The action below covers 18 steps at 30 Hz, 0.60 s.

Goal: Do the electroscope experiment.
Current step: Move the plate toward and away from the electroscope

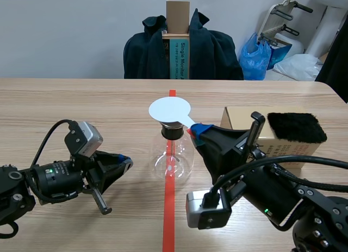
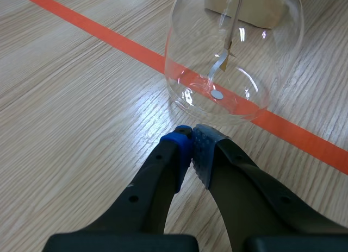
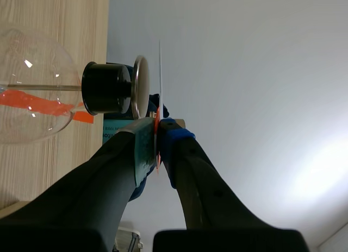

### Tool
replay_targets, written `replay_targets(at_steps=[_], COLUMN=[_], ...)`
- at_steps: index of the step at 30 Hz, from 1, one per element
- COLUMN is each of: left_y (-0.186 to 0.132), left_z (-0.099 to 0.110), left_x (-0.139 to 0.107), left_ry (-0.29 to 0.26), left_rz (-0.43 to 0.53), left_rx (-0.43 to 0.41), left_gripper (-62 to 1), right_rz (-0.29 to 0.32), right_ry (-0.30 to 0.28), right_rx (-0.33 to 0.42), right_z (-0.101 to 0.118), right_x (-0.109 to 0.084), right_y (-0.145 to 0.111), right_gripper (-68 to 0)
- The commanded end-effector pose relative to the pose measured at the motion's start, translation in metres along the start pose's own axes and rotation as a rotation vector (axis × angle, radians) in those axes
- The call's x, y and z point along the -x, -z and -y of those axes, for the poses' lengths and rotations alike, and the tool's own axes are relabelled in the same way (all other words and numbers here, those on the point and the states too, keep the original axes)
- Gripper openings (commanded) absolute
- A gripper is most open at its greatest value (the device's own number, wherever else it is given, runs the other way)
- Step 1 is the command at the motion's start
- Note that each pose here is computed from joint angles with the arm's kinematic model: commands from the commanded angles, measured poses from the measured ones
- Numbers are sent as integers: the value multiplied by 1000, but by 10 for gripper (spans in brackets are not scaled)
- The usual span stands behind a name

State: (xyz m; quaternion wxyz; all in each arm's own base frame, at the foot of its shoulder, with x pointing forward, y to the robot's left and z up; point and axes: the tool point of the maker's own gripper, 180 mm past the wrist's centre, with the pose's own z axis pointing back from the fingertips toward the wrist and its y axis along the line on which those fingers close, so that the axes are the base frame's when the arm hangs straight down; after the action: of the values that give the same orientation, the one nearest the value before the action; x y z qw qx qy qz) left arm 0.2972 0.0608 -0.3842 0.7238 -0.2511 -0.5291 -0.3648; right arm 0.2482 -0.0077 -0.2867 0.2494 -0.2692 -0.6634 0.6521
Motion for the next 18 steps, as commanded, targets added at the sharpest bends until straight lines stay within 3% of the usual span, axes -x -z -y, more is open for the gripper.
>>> replay_targets(at_steps=[1, 18], left_y=[3, 3], left_z=[-3, -3], left_x=[-13, -12], left_ry=[7, 7], left_rz=[41, 37], left_rx=[-7, -7], left_gripper=[-581, -581], right_rz=[-15, -291], right_ry=[-29, -24], right_rx=[27, 30], right_z=[9, 10], right_x=[9, 57], right_y=[1, -6], right_gripper=[-669, -669])
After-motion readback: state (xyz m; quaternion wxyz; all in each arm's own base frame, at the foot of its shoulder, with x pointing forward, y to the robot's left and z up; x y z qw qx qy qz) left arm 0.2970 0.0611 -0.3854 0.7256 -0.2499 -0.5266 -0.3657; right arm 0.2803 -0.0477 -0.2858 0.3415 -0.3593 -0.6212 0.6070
